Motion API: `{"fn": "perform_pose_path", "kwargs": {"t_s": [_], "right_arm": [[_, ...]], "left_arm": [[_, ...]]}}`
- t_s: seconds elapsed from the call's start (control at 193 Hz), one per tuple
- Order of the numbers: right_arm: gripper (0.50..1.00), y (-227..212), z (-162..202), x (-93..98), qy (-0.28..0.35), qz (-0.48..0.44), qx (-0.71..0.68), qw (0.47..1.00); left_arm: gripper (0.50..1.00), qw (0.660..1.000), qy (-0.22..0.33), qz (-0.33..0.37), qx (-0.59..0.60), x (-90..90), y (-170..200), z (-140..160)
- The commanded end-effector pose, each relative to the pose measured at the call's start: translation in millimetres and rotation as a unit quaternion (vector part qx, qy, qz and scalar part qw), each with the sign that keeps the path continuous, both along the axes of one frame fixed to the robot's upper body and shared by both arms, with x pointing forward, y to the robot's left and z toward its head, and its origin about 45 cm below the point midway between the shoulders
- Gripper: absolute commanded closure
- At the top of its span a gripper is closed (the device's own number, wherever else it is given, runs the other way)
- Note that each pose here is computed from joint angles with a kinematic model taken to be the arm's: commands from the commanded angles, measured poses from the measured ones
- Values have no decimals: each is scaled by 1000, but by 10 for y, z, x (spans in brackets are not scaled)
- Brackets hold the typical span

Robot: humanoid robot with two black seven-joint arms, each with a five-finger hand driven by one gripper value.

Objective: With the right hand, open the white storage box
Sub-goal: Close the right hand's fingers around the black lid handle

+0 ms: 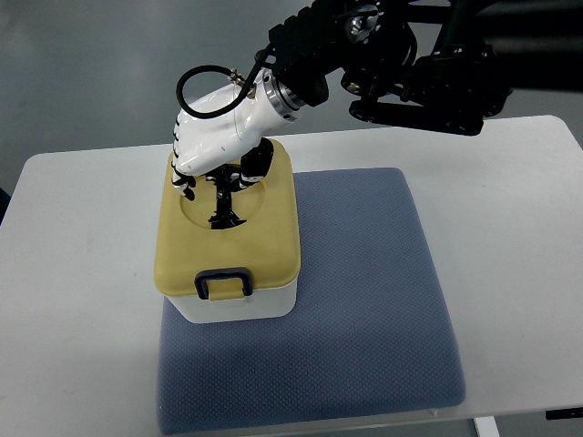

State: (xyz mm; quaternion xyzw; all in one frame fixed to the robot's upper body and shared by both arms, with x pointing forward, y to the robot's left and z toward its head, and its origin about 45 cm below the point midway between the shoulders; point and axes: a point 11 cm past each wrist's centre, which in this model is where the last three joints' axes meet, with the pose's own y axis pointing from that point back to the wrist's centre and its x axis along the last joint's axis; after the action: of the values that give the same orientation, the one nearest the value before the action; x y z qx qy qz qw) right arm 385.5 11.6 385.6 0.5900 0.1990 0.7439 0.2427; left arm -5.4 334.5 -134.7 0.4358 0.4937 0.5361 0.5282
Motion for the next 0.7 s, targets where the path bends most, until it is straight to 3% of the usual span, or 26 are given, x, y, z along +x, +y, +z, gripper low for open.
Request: {"fn": "perform_pose_path", "kwargs": {"t_s": [0.0,0.693], "right_arm": [[822,-3,-8,0,1,0,-1,1000],[844,-48,-109,29,3,-5,-11,1000]], "left_arm": [[500,1000,-1,0,0,1,0,0],[500,1000,-1,0,0,1,0,0]]}}
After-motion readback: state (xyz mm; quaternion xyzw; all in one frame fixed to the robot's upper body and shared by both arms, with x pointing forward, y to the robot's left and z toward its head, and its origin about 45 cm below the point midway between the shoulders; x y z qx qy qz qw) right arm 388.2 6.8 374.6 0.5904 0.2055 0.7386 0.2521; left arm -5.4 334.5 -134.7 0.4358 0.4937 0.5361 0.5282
